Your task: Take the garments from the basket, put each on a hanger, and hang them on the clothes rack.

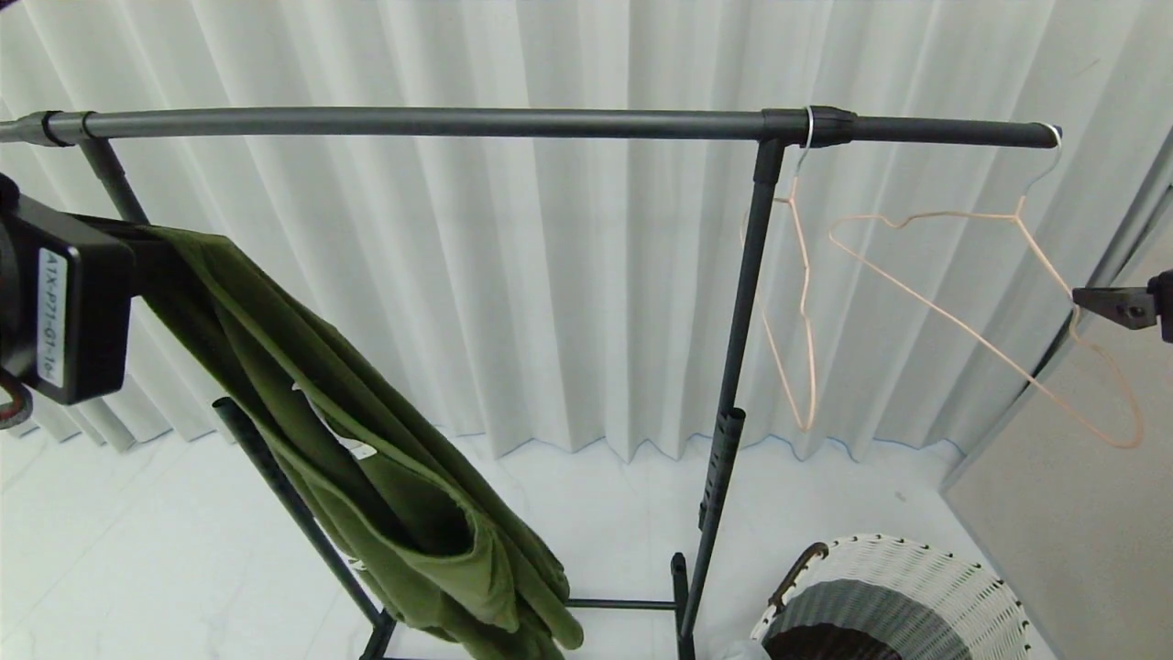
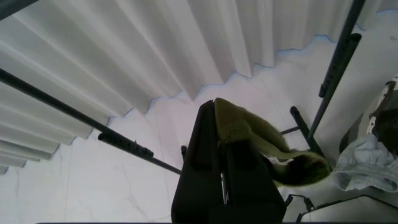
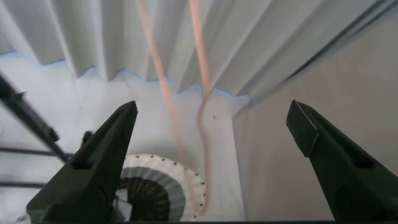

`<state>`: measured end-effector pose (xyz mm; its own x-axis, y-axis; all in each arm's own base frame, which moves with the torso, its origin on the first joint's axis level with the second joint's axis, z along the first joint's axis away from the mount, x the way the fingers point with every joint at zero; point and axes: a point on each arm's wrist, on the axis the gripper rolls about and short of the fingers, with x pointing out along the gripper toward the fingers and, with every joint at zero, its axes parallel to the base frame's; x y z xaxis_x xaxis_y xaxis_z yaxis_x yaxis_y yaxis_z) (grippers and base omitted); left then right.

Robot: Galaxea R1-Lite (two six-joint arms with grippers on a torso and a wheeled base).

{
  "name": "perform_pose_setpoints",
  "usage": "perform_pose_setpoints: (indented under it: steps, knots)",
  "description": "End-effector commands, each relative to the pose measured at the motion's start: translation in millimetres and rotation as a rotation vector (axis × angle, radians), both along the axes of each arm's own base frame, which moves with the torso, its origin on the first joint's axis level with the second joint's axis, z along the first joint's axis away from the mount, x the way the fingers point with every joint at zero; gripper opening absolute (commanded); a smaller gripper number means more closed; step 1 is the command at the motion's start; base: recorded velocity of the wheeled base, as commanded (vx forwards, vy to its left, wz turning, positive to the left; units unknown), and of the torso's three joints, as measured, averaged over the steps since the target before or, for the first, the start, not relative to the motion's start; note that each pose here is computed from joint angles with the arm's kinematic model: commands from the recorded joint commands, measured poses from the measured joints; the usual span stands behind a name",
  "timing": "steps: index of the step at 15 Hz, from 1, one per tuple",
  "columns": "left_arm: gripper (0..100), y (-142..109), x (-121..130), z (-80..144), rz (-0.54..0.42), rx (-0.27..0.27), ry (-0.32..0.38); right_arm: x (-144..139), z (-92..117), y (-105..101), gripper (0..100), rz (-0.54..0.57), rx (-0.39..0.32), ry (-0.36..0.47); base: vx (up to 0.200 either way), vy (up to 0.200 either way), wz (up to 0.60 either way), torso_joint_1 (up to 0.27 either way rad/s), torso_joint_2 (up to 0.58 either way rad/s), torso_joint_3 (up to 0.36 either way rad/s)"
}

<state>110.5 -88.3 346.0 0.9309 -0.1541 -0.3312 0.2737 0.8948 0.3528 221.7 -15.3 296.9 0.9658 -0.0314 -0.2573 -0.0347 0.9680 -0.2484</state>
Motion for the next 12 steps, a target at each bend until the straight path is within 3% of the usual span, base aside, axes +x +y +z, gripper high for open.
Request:
perform_pose_setpoints:
  steps: [1, 5, 7, 9, 12]
  knots:
    - [0, 1.5, -0.3, -0.7, 0.007, 0.0, 0.001, 39.2, -14.4, -21.8, 100, -0.045, 0.006, 0.044, 0.0, 0.0, 0.0, 0.0, 0.0, 0.0]
    - [0, 3.6, -0.6, -0.1, 0.016, -0.003, -0.002, 76.9, -21.5, -36.3, 100, -0.011, 0.021, 0.075, 0.0, 0.0, 0.0, 0.0, 0.0, 0.0]
    - [0, 4.7, -1.8, 0.6, 0.016, -0.006, -0.006, 92.4, -34.8, -40.9, 100, 0.049, -0.02, 0.114, 0.0, 0.0, 0.0, 0.0, 0.0, 0.0]
    - [0, 5.4, -2.6, 1.0, 0.016, -0.008, -0.008, 99.6, -45.3, -45.3, 100, 0.118, -0.03, 0.14, 0.0, 0.0, 0.0, 0.0, 0.0, 0.0]
    - [0, 6.5, -3.8, 0.3, 0.016, -0.006, -0.008, 107.2, -55.6, -46.6, 100, 0.132, -0.018, 0.173, 0.0, 0.0, 0.0, 0.0, 0.0, 0.0]
